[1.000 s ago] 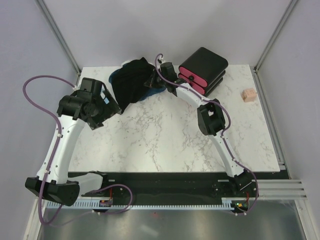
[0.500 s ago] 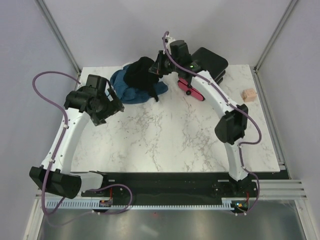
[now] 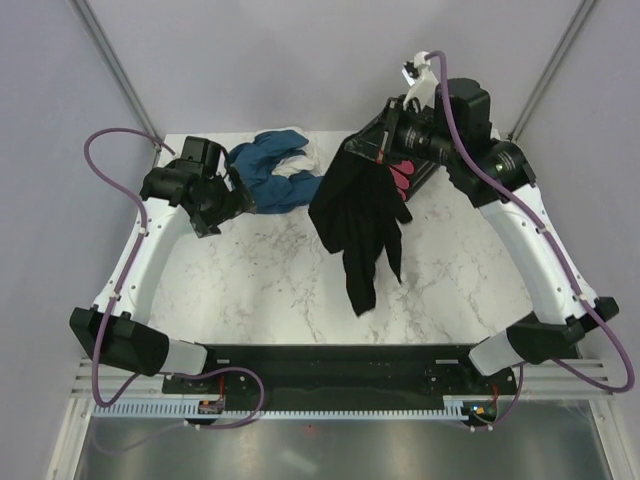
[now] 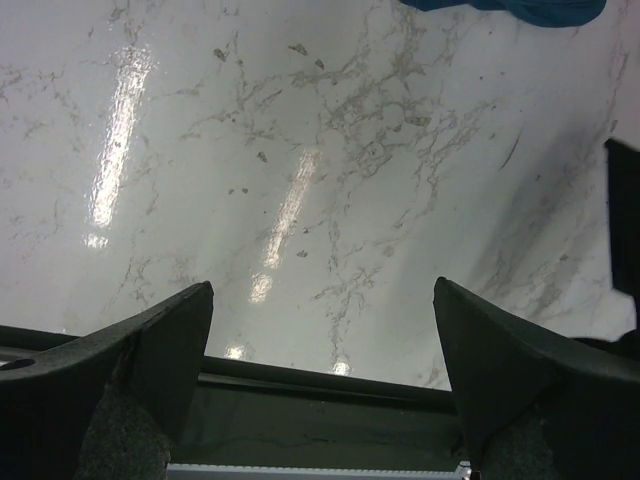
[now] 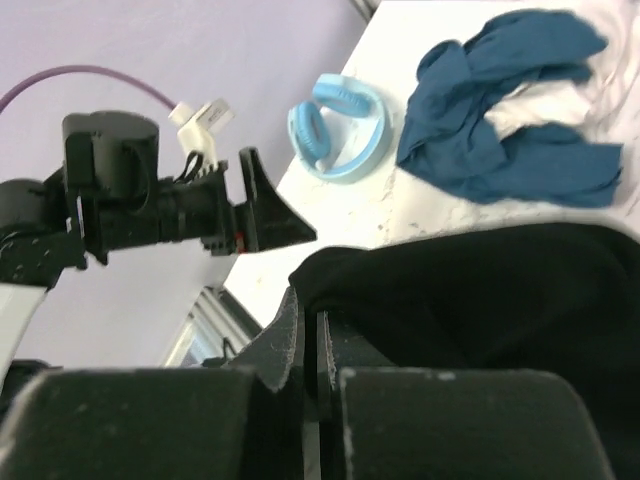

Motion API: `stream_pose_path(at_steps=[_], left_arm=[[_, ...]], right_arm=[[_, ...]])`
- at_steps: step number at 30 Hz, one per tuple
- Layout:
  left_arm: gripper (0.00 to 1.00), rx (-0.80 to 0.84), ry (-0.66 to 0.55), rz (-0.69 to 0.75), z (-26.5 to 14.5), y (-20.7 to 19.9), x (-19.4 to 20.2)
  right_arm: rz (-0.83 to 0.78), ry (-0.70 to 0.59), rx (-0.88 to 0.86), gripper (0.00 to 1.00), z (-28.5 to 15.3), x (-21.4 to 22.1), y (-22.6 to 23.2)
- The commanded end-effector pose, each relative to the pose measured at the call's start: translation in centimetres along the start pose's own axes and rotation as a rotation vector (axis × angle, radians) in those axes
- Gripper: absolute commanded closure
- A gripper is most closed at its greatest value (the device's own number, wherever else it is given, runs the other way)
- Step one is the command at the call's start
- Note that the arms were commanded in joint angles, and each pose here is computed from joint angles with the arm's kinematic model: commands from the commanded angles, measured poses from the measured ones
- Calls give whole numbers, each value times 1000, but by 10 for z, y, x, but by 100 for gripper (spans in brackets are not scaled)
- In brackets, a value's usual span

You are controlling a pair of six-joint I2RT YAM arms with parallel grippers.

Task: Fold and stack the t-shirts

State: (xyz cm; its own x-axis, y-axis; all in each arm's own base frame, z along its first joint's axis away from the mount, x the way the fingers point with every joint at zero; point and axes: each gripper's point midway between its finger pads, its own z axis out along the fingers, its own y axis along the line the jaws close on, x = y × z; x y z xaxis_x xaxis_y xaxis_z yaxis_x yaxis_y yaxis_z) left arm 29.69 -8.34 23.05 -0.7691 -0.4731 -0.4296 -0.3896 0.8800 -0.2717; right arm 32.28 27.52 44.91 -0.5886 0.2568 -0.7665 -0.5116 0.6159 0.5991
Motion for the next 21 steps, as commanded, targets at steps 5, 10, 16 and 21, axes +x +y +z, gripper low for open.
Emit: stream_pose_path(at_steps=[5,10,16,21], left_arm=[[1,101,-47,56,-17,-17,-8],[1,91,-45,61,-17,-12,-2],[1,76,-40,63,-14,-7,3],[1,36,-31,69,-3,-2,3]], right_arm=[[160,182,94,100,-21,86,-37],[141,180,56,100,-13,79,-19],[116,168,-116,100,6,47,50],[106,157,-190,100,17,33,79]])
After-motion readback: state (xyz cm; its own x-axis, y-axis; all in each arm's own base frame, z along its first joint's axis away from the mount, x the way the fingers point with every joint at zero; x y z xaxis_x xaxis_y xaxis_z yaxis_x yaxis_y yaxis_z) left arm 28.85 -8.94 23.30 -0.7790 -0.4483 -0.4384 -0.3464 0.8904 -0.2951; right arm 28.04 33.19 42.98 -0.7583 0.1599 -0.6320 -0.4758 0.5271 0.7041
